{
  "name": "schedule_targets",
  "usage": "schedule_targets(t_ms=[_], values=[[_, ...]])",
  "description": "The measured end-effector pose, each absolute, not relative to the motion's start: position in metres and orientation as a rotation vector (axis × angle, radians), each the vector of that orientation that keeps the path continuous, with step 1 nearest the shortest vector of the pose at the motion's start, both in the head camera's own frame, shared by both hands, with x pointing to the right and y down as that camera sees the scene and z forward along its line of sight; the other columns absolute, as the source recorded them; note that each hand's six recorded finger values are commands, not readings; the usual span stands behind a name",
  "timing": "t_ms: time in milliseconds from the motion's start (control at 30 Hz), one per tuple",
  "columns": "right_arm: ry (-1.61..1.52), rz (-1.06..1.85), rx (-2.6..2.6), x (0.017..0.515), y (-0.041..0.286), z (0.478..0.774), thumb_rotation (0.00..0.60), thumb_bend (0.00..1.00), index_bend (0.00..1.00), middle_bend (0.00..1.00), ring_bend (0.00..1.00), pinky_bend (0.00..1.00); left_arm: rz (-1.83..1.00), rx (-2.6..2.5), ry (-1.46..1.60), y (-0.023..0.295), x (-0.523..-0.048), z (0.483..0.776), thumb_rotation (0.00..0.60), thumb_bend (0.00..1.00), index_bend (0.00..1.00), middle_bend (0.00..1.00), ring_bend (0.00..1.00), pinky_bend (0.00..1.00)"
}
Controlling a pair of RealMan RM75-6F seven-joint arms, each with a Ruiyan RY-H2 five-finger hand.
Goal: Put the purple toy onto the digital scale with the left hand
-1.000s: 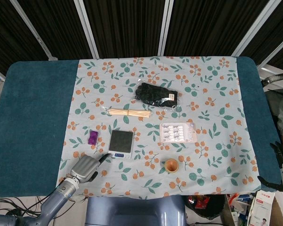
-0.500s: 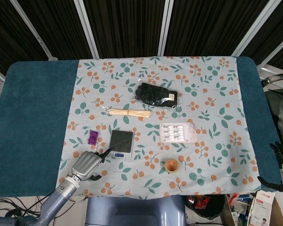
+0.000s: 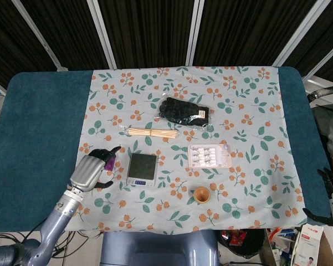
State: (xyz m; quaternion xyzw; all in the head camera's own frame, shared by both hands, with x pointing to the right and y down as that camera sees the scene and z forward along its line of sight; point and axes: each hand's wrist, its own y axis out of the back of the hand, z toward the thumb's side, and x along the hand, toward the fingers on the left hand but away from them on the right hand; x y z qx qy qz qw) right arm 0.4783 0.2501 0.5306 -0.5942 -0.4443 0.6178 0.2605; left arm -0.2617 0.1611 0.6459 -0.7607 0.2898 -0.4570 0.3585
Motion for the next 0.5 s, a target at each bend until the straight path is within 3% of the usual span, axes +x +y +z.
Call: schedule_targets(t_ms=[500], values=[[-1.202, 1.687, -1.61, 0.478, 0.251, 0.532, 0.6, 0.08, 0.0, 0.0, 0.13, 0.18, -1.305, -1.899, 0.432, 0.111, -0.271, 0.684, 0.6, 0.0, 0.11, 0.2, 0.11, 0.15]])
